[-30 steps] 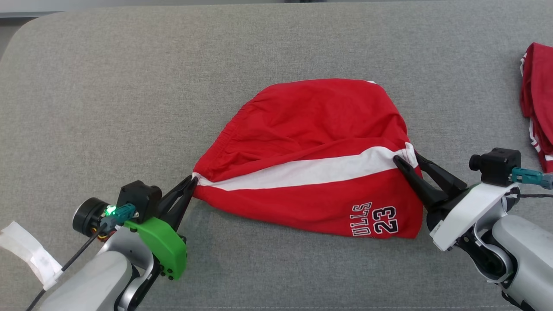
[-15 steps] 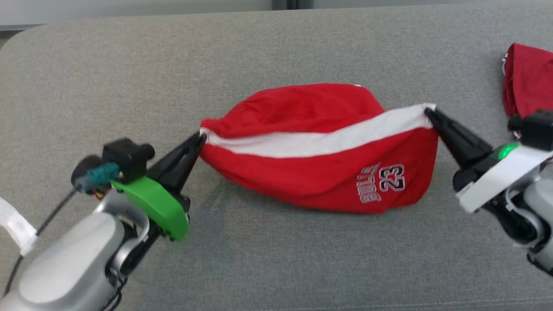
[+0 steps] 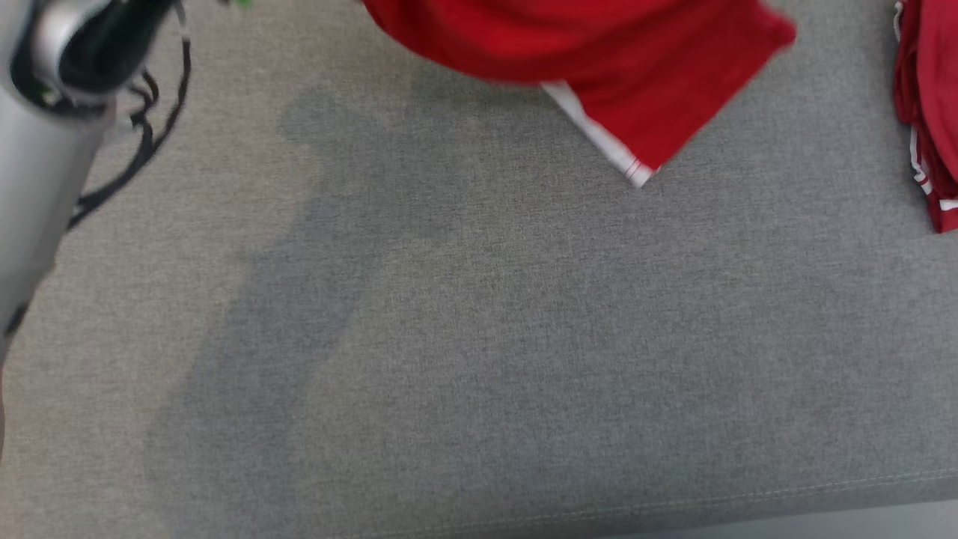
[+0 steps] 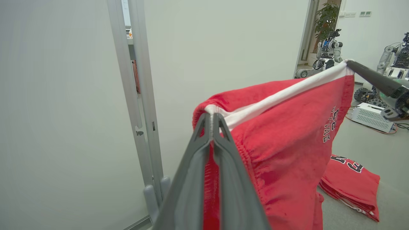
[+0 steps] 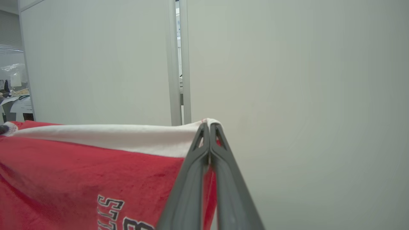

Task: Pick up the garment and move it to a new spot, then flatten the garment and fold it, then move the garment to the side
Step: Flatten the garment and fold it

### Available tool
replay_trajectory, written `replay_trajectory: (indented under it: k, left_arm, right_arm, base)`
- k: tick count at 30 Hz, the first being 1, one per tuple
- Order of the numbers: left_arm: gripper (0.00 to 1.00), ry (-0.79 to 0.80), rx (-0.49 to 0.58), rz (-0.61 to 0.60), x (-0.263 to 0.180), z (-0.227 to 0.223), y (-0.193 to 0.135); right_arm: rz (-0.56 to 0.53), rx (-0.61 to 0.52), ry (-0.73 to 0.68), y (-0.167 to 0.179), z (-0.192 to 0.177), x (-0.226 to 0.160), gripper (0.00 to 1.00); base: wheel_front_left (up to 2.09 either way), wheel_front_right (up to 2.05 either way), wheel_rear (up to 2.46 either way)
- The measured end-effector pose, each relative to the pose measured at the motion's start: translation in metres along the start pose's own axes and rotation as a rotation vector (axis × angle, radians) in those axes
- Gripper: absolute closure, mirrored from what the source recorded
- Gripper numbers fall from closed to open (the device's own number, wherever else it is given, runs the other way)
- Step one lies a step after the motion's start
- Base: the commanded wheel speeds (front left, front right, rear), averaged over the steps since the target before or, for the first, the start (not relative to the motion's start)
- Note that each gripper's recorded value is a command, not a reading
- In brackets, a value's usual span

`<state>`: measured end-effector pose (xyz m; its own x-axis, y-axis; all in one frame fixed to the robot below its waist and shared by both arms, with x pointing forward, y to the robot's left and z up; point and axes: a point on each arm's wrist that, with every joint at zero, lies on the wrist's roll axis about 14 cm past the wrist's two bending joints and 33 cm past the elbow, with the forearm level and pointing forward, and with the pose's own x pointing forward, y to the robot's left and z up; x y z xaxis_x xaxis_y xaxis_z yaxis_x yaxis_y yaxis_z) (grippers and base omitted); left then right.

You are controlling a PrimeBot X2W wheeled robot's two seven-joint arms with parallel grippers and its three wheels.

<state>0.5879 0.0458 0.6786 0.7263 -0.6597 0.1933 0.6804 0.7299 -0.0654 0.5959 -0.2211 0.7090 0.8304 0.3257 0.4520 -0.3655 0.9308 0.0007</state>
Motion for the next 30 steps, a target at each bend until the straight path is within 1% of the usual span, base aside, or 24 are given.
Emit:
replay_trajectory:
  k: [4, 7, 9, 12, 13, 15, 17, 19, 22, 25, 30]
  left_arm:
    - [1.0, -0.173, 0.045, -0.035, 0.042, 0.03, 0.002]
    - [1.0, -0.271, 0.045, -0.054, 0.061, 0.03, 0.003]
    - [1.0, -0.289, 0.035, -0.066, 0.066, 0.013, 0.003]
    - [1.0, -0.242, 0.004, -0.113, 0.066, -0.03, -0.008]
    - [1.0, -0.208, -0.027, -0.121, 0.062, -0.051, -0.011]
    - [1.0, -0.111, -0.066, -0.129, 0.046, -0.097, -0.016]
    - [1.0, -0.036, -0.095, -0.131, 0.028, -0.128, -0.021]
    - [1.0, 0.03, -0.131, -0.131, 0.008, -0.152, -0.028]
    - [1.0, 0.166, -0.195, -0.121, -0.036, -0.196, -0.043]
    - [1.0, 0.275, -0.235, -0.1, -0.079, -0.223, -0.055]
    - [1.0, 0.369, -0.293, -0.073, -0.135, -0.235, -0.086]
  right_arm:
    - [-0.041, -0.116, -0.156, -0.023, 0.039, 0.027, 1.0]
    - [-0.062, -0.177, -0.231, -0.033, 0.051, 0.033, 1.0]
    - [-0.06, -0.183, -0.227, -0.034, 0.04, 0.033, 1.0]
    - [-0.041, -0.168, -0.14, -0.03, -0.002, 0.022, 1.0]
    - [-0.039, -0.161, -0.094, -0.03, -0.021, 0.014, 1.0]
    - [-0.033, -0.124, 0.004, -0.027, -0.056, -0.007, 1.0]
    - [-0.03, -0.083, 0.083, -0.021, -0.081, -0.029, 1.0]
    - [-0.036, -0.045, 0.156, -0.016, -0.1, -0.054, 1.0]
    - [-0.064, 0.042, 0.269, -0.004, -0.124, -0.1, 1.0]
    - [-0.105, 0.118, 0.35, 0.005, -0.133, -0.141, 1.0]
    - [-0.171, 0.258, 0.454, 0.024, -0.127, -0.203, 1.0]
  base:
    - [0.0, 0.0, 0.0]
    - [0.0, 0.0, 0.0]
    - [0.0, 0.0, 0.0]
    - [0.0, 0.0, 0.0]
    - [0.0, 0.0, 0.0]
    - [0.0, 0.0, 0.0]
    - [0.0, 0.0, 0.0]
    - [0.0, 0.0, 0.0]
    - [0.0, 0.0, 0.0]
    - [0.0, 0.0, 0.0]
    - [0.0, 0.0, 0.0]
